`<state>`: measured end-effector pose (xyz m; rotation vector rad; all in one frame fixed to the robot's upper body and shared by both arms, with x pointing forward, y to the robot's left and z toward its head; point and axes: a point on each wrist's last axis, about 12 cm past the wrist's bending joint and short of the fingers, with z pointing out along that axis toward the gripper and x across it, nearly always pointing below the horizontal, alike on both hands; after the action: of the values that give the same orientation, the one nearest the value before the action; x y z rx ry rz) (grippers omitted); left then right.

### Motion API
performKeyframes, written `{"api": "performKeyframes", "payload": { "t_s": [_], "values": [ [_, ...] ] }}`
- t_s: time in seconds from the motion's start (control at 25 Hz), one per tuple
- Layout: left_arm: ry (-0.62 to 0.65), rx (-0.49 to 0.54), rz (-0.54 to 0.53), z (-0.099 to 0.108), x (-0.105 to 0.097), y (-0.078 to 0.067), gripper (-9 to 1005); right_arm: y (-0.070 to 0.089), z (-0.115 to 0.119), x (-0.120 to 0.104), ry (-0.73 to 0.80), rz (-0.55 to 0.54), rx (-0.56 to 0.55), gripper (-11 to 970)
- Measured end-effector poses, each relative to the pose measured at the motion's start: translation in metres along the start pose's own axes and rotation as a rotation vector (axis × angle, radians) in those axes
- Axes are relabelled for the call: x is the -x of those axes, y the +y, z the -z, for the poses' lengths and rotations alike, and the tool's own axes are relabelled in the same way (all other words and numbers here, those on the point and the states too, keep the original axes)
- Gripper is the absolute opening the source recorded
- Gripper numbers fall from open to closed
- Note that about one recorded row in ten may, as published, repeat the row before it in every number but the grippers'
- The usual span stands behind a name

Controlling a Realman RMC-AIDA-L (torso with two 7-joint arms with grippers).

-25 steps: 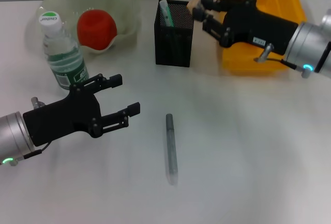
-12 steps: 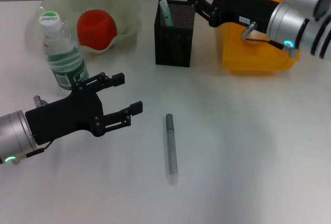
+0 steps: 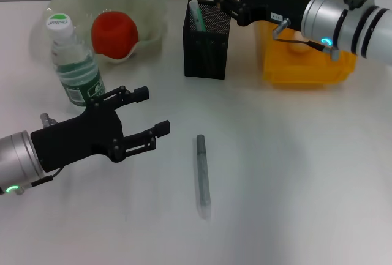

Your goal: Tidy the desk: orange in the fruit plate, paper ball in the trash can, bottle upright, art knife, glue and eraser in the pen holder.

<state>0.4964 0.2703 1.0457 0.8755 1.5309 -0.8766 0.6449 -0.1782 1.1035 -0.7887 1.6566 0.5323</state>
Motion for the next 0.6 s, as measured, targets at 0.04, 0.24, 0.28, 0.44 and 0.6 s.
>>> {"api": "performKeyframes", "payload": {
  "t_s": [0.04, 0.24, 0.28, 0.44, 0.6],
  "values": [
    [-0.001, 0.000, 0.001, 0.000, 0.000, 0.000, 785, 0.001, -0.001, 0.000, 0.005, 0.004, 0.004, 343],
    [-0.001, -0.001, 0.001, 0.000, 0.000, -0.001, 785, 0.002, -0.001, 0.000, 0.011, 0.016, 0.020, 351],
    [-0.002, -0.001, 0.001, 0.000, 0.000, -0.001, 785, 0.003, -0.001, 0.000, 0.011, 0.016, 0.021, 403],
    [-0.001, 0.000, 0.002, 0.000, -0.001, -0.001, 785, 0.002, 0.002, 0.000, -0.001, 0.014, 0.018, 609],
    [0.001, -0.001, 0.008, 0.001, -0.001, -0.001, 785, 0.007, 0.016, 0.005, -0.086, -0.034, 0.087, 627]
  ]
}}
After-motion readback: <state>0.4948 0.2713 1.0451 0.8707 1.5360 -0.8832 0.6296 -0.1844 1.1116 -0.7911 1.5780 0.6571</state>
